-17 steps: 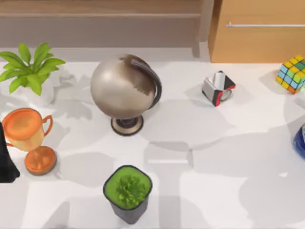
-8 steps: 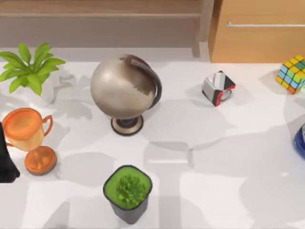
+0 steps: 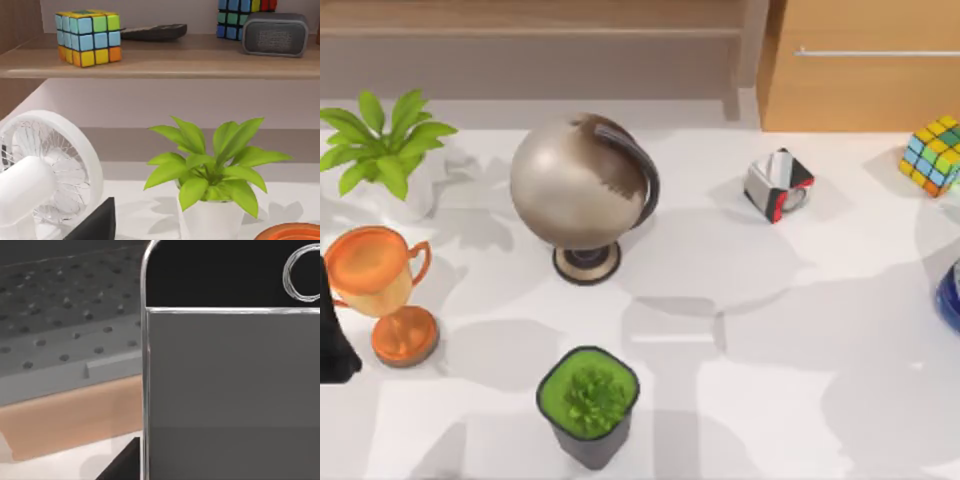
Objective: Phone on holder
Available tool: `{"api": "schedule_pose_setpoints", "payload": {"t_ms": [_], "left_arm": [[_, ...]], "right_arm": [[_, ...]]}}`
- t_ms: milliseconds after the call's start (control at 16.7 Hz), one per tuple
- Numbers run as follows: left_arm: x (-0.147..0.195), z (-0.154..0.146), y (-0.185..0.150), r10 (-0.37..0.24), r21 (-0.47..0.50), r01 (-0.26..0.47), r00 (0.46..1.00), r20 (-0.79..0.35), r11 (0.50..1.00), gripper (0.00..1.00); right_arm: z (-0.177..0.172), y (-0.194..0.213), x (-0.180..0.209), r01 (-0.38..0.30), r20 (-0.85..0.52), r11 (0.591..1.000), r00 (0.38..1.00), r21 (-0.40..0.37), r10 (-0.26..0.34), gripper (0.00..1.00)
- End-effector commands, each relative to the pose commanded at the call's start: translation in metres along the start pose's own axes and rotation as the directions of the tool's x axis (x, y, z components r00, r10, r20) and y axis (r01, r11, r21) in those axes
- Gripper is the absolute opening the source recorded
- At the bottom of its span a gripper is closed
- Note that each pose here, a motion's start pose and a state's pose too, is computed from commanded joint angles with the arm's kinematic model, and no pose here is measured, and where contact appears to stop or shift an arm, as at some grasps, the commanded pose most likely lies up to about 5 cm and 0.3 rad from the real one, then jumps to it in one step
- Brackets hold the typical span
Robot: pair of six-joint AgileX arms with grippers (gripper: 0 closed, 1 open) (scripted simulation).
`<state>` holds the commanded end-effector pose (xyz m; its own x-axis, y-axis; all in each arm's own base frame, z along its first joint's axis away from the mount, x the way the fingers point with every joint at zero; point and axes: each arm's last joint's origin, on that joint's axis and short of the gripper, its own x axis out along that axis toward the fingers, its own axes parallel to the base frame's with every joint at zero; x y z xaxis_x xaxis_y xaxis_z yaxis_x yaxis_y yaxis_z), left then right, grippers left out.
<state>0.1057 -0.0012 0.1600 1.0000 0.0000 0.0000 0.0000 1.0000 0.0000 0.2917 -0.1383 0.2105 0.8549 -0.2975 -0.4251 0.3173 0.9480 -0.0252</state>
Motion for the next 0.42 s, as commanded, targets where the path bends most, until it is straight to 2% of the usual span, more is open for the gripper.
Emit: {"api": "schedule_pose_setpoints", "payload": {"t_ms": [60, 120, 420], "left_arm": [[0.0, 0.0, 0.0, 0.0, 0.0, 0.0, 1.0, 0.0, 1.0, 1.0], [0.0, 0.0, 0.0, 0.0, 0.0, 0.0, 1.0, 0.0, 1.0, 1.0], [0.0, 0.0, 0.0, 0.0, 0.0, 0.0, 1.0, 0.0, 1.0, 1.0]], "right_arm": [[0.0, 0.0, 0.0, 0.0, 0.0, 1.0, 1.0, 0.0, 0.0, 0.98], [0.0, 0.0, 0.0, 0.0, 0.0, 1.0, 1.0, 0.0, 0.0, 1.0], [0.0, 0.0, 0.0, 0.0, 0.0, 1.0, 1.0, 0.0, 0.0, 1.0]]}}
